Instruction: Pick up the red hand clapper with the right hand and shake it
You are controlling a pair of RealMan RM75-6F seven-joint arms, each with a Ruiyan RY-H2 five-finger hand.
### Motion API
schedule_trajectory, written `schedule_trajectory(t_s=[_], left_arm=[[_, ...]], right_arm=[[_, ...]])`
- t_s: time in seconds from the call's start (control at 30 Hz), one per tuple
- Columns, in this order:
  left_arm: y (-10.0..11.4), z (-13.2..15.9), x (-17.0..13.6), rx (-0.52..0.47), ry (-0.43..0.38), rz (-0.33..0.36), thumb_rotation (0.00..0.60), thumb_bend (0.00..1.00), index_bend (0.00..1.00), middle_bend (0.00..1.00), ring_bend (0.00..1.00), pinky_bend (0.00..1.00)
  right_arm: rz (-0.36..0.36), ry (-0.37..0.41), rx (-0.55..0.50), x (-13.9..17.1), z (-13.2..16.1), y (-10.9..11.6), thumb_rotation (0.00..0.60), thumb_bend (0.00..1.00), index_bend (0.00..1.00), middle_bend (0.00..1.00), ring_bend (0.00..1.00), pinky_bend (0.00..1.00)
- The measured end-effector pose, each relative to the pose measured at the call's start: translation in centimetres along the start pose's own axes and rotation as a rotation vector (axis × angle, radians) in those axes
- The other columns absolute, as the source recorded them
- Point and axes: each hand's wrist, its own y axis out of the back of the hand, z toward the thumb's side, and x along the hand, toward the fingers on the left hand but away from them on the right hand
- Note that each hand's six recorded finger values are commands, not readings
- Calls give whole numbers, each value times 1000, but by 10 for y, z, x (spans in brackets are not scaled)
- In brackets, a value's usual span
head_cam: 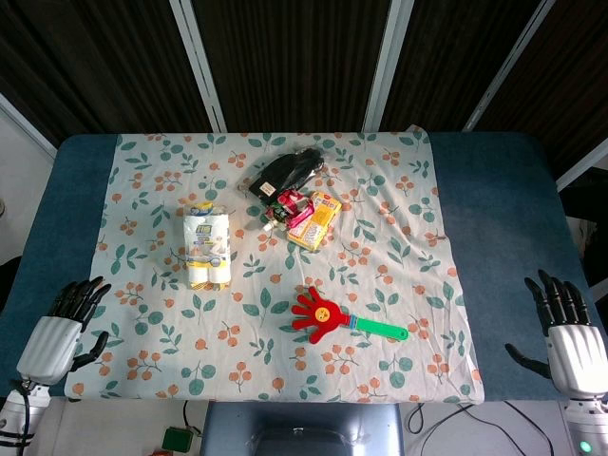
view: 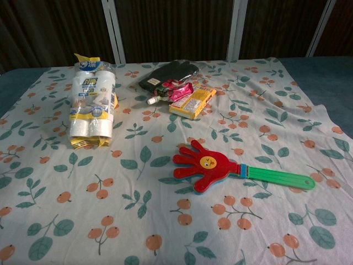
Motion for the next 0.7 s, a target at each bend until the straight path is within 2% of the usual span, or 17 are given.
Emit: schedule_trajectory(t_s=[0.13, 0.33, 0.5, 0.7], left_arm=[[1, -2, -1, -12, 3, 0, 600, 440, 0, 0, 0, 71], [2, 1, -4, -31, -22, -11, 600, 438, 0, 0, 0, 71], [5, 5, -9, -49, -51, -10, 600, 438, 0, 0, 0, 71], [11, 2, -13, -80, -67, -4, 600, 440, 0, 0, 0, 71]], right_arm=[[43, 10, -29, -6, 6, -13, 600, 198, 0, 0, 0, 0], [117, 116, -122, -28, 51, -44, 600, 198, 11, 0, 0, 0], [206, 208, -192, -41, 108, -67, 600, 203, 169, 0, 0, 0], [316, 201, -239, -51, 154, -98, 600, 231, 426, 0, 0, 0]])
